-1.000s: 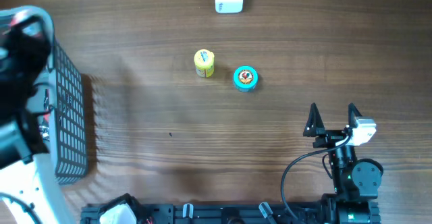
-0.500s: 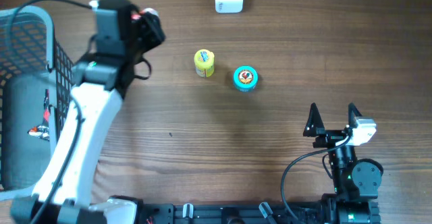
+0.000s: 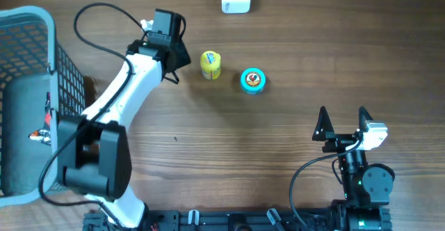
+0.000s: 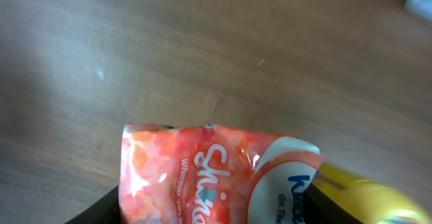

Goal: Scan the item barcode

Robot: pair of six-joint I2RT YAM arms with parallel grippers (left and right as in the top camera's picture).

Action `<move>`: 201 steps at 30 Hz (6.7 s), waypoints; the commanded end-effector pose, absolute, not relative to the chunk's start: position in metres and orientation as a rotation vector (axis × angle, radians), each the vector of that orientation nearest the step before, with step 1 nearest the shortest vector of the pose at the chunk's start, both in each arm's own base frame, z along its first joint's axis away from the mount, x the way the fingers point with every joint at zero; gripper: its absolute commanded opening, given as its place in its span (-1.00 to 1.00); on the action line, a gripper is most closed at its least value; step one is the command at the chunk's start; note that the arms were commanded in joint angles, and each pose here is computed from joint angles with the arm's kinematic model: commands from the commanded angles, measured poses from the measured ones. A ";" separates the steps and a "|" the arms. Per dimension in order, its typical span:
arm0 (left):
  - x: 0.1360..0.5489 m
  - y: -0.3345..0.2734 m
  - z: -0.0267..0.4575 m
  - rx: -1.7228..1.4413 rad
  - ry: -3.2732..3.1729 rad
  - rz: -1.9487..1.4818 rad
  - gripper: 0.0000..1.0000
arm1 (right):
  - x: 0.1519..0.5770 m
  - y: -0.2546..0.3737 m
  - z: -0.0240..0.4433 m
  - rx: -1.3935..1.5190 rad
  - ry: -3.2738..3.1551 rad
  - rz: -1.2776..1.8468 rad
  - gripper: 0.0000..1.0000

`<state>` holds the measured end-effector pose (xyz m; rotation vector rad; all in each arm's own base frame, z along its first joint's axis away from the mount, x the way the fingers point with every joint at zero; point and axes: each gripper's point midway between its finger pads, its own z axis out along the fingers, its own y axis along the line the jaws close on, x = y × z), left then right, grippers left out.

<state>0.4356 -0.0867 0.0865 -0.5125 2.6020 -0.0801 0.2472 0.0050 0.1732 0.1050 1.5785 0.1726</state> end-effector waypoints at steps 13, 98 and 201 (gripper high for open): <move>0.373 -0.105 0.006 -0.509 2.788 0.032 0.24 | 0.247 0.005 0.174 0.113 1.572 0.177 1.00; 0.306 0.302 0.224 -1.020 2.241 0.488 1.00 | 0.247 0.005 0.174 0.113 1.572 0.177 1.00; 0.280 0.255 0.017 0.087 2.970 0.042 -0.70 | 0.247 0.005 0.174 0.113 1.572 0.177 1.00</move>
